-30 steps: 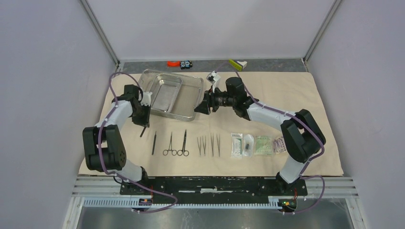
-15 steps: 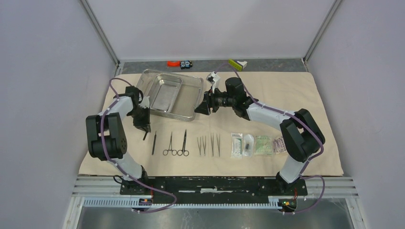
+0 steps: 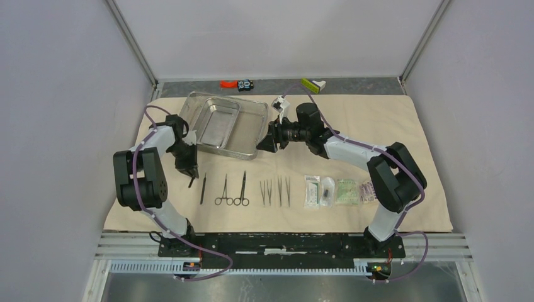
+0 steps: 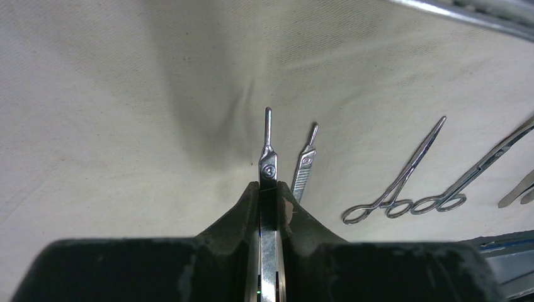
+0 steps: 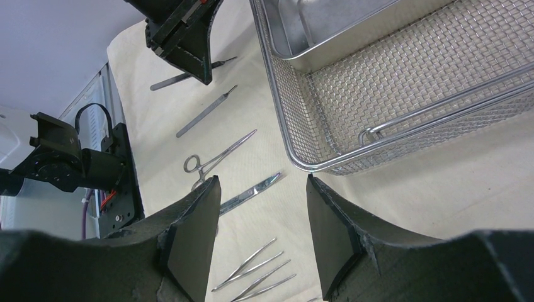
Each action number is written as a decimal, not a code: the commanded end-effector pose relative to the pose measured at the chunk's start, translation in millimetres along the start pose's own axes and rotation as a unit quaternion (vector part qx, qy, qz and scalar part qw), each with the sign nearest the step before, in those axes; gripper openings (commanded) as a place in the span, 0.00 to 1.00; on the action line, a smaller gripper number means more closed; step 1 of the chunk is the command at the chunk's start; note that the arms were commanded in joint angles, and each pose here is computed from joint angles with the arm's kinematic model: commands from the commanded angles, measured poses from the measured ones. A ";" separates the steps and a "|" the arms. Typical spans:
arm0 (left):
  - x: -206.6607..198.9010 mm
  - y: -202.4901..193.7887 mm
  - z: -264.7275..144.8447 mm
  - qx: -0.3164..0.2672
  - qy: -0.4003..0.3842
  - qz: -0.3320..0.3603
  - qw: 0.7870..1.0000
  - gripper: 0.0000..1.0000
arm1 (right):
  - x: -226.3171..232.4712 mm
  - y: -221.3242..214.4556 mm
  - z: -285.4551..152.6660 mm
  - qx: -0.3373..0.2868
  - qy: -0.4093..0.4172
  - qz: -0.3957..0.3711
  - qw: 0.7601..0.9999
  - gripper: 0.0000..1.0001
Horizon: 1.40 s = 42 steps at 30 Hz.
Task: Open and lay out the surgical kit
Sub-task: Place the medical item in the surgical kit.
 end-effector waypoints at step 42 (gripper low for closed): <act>10.1 -19.9 1.4 0.058 0.020 0.000 0.998 0.26 | -0.8 20.8 -0.6 -0.021 -0.005 -0.028 0.999 0.60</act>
Point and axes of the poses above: each gripper's point midway between its finger pads, its own z axis out along the fingers, its own x axis along the line the jaws close on, y = z × x, the point moved 3 cm from there along -z, back along the fingers, and after that the axes turned 13 degrees about -z, right-handed, at the moved point
